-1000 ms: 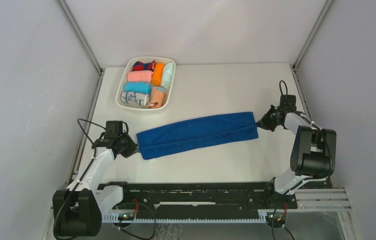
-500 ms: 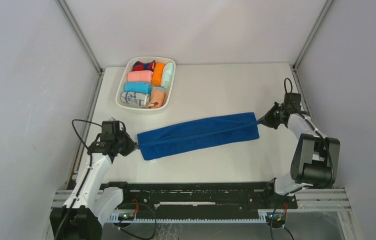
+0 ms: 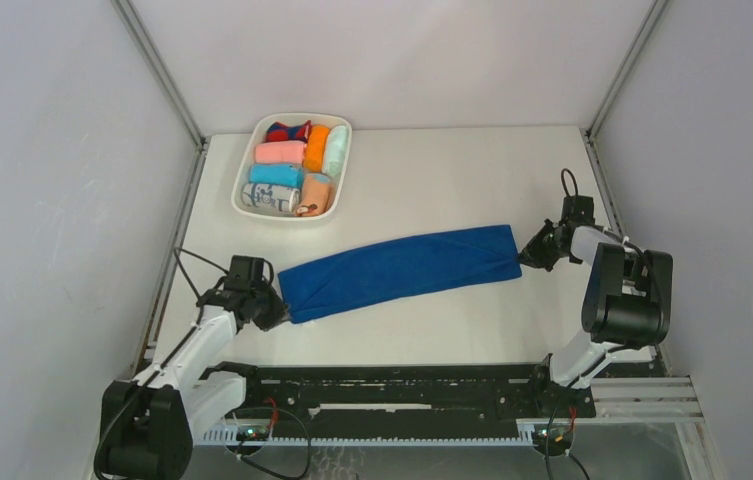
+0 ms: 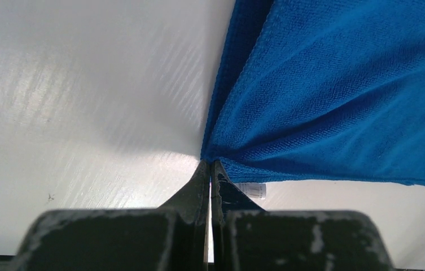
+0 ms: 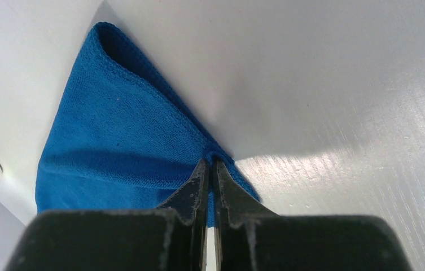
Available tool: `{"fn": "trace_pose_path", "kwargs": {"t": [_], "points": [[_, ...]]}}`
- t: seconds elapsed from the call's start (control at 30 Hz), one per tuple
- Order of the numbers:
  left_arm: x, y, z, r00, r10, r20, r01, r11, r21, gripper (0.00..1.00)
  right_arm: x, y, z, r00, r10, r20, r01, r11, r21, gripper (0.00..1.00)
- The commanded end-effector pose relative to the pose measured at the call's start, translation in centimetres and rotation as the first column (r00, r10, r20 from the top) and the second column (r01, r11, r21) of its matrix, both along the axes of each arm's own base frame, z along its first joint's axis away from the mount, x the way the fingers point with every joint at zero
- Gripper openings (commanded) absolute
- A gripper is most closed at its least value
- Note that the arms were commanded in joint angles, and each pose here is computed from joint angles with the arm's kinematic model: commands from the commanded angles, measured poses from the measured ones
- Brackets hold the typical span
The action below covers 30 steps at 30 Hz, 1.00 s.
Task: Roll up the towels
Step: Fold the towel at the center of the board.
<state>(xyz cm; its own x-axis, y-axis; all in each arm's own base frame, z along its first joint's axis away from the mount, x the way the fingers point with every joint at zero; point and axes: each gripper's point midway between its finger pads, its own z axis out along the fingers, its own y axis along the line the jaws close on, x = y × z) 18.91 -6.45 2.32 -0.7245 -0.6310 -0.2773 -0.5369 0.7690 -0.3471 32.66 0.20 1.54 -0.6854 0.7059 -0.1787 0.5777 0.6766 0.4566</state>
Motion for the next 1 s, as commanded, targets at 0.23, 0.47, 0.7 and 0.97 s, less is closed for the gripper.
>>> {"fn": "trace_pose_path", "kwargs": {"t": [0.23,0.47,0.7,0.97], "points": [[0.5,0.8,-0.6,0.999,0.044,0.021,-0.045,0.998,0.037,0.00,-0.5,-1.1,0.4,1.000,-0.013,0.015,0.014,0.999,-0.042,0.00],[1.5,1.0,2.0,0.996,0.043,0.082,-0.047,0.998,0.045,0.00,-0.3,-1.1,3.0,0.997,-0.017,0.077,0.021,0.999,-0.046,0.00],[2.0,1.1,4.6,0.991,0.020,0.135,-0.028,0.998,0.060,0.00,-0.9,-1.1,4.6,0.995,-0.018,0.101,0.023,0.999,-0.047,0.00],[0.8,0.8,1.2,0.997,0.032,0.066,-0.035,0.998,0.042,0.00,-3.1,-0.7,2.7,0.999,-0.014,0.048,0.017,0.999,-0.049,0.00]]}}
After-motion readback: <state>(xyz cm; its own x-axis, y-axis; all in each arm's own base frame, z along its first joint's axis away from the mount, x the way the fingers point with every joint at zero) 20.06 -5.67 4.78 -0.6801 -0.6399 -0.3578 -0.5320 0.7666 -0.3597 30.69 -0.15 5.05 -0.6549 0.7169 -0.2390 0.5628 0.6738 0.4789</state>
